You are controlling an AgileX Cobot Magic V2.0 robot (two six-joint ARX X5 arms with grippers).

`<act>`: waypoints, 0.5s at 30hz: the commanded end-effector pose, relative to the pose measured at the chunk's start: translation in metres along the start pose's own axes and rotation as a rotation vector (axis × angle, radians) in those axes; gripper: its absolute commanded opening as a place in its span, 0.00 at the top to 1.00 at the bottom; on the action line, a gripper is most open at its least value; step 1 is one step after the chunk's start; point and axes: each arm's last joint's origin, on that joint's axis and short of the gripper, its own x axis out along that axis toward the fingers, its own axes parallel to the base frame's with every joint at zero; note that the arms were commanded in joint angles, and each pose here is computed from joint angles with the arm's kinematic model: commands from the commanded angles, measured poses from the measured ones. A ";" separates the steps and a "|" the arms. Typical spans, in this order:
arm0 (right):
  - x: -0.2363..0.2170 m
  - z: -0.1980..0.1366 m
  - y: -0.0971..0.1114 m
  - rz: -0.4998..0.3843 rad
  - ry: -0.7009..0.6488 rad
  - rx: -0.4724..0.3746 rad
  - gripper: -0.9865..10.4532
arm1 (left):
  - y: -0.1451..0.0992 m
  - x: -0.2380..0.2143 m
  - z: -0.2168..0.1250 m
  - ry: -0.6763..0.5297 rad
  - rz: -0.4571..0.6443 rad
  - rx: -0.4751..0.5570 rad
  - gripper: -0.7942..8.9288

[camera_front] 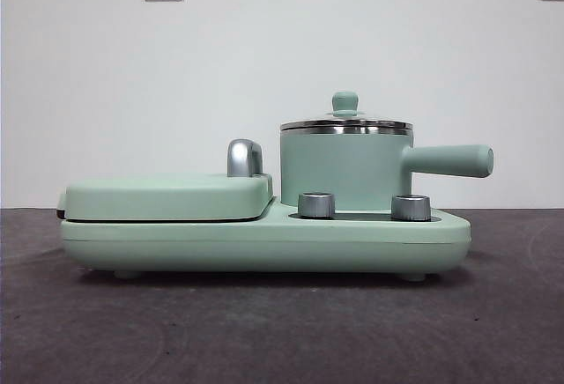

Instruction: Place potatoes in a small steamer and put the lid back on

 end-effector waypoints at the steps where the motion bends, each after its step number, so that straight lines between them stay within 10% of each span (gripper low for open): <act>1: -0.001 0.003 0.001 0.004 -0.013 -0.006 0.88 | 0.001 0.002 -0.007 0.023 0.004 0.003 0.90; 15: 0.016 -0.003 -0.011 -0.140 -0.090 0.005 0.88 | 0.001 0.002 -0.007 0.023 0.004 0.003 0.90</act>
